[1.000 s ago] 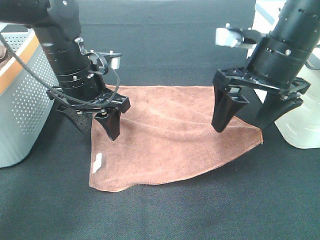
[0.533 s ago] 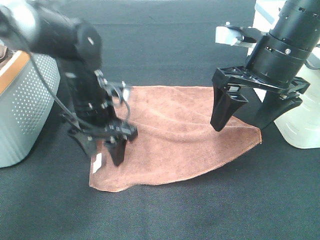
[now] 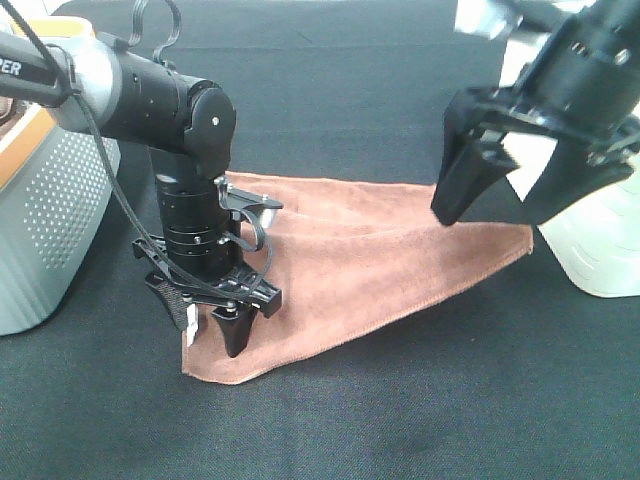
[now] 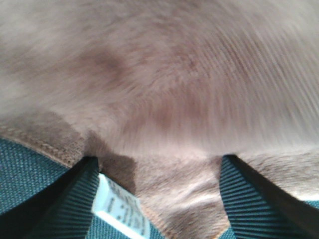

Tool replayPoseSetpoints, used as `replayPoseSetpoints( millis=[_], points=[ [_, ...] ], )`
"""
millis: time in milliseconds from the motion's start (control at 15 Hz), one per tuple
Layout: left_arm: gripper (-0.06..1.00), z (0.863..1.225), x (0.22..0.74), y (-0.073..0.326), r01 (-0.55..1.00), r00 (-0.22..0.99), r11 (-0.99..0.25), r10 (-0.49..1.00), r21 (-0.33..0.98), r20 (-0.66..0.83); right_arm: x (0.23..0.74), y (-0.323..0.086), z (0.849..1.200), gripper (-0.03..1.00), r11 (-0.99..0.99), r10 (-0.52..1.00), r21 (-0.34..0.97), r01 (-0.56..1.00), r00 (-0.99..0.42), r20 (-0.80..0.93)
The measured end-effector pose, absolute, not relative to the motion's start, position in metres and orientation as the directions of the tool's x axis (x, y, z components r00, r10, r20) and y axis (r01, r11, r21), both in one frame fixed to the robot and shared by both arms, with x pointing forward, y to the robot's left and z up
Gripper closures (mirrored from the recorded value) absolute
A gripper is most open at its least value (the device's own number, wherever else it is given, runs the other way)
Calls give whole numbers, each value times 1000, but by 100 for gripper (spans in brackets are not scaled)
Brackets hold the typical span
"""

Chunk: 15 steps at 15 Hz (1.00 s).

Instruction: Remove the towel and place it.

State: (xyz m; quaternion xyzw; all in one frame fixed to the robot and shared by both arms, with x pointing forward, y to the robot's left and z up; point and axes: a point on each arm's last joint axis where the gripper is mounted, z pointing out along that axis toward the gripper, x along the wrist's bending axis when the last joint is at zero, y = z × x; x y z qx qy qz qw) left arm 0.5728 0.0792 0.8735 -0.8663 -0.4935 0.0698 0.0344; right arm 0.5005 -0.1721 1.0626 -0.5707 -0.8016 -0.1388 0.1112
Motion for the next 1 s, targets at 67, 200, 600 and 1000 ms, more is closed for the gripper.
replayPoseSetpoints(
  millis=[67,200,600,1000],
  points=[
    [28,873,573,79,849,506,-513,859,-129,-85,496,-174,1070,12,309,882,116,944,-330,337],
    [28,873,572,79,848,508,-514,858,-129,-83,491,-175,1078,12,308,878,144,941,-339,337],
    [28,873,571,81,838,517,-521,853,-162,-72,453,-189,1129,12,296,858,326,898,-400,323],
    [28,935,566,85,833,536,-539,842,-125,-63,419,-202,1157,12,305,841,420,855,-449,302]
  ],
)
